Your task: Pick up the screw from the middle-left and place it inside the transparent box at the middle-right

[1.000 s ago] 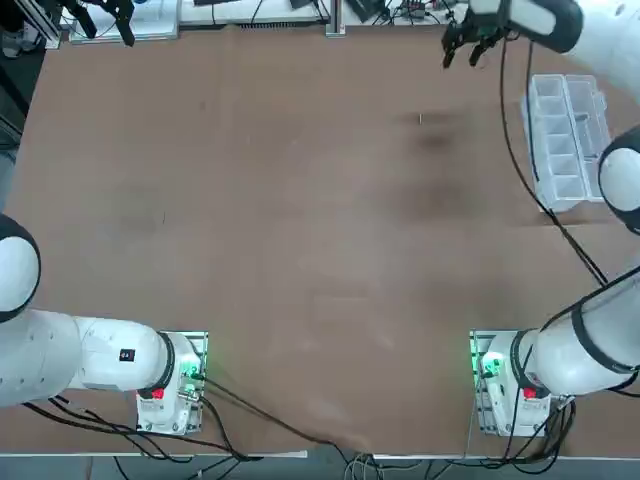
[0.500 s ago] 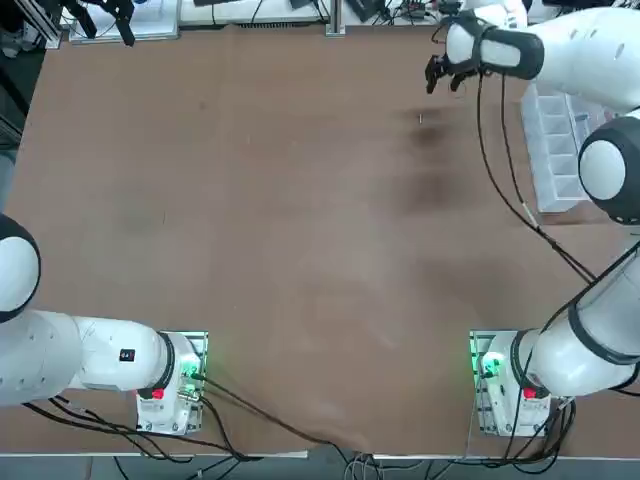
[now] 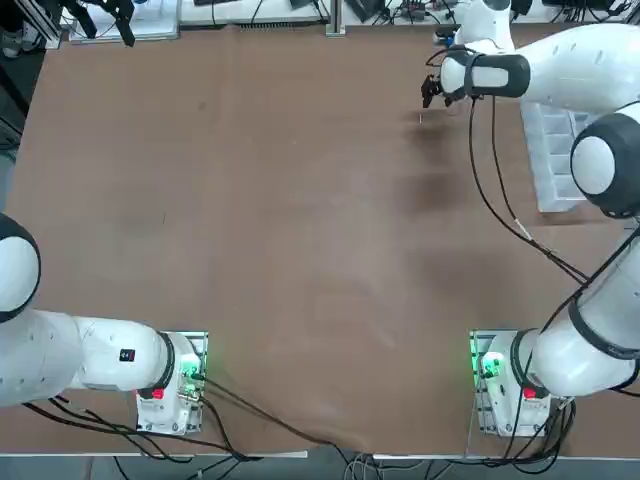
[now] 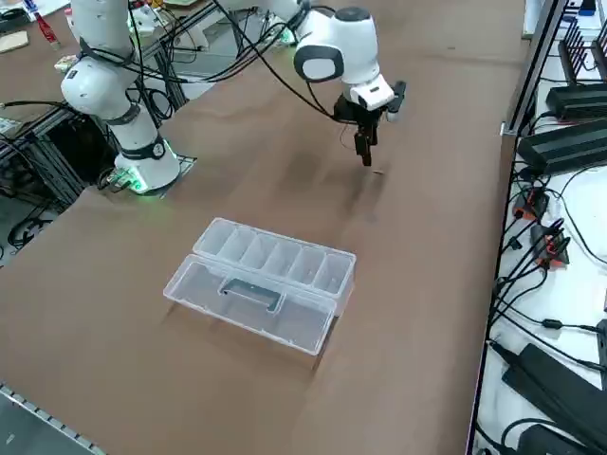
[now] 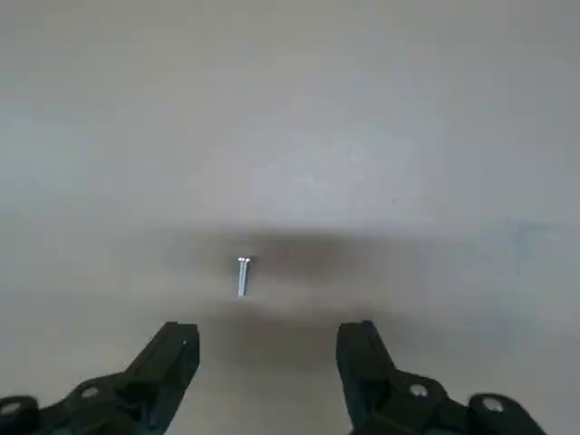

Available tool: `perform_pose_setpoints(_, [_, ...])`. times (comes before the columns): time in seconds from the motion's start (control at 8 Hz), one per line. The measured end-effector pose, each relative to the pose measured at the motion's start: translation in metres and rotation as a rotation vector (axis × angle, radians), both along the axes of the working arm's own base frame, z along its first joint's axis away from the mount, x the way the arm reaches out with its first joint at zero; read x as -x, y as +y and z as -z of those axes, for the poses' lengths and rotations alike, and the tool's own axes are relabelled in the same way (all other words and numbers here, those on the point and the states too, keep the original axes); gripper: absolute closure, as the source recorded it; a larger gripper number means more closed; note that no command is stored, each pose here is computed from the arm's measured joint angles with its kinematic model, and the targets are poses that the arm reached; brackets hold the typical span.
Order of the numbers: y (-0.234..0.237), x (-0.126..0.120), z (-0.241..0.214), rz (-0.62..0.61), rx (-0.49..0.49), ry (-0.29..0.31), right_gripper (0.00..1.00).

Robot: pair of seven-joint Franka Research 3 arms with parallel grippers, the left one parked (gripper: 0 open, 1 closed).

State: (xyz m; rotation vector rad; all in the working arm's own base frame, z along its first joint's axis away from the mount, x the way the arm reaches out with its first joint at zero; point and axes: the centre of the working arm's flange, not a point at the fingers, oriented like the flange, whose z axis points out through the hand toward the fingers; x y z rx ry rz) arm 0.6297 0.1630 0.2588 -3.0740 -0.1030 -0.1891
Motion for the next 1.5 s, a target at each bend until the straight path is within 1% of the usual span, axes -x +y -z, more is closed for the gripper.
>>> perform_pose_setpoints(0.12, [0.000, -0.002, 0.004, 0.027, -0.004, 0.000, 0.09])
perform_pose_setpoints(0.38, [0.005, -0.011, 0.007, 0.062, -0.013, -0.009, 0.11])
perform_pose_setpoints(1.0, [0.018, -0.027, 0.031, 0.056, -0.015, -0.004, 0.15])
perform_pose_setpoints(1.5, [0.026, -0.029, 0.046, 0.078, -0.017, 0.012, 0.20])
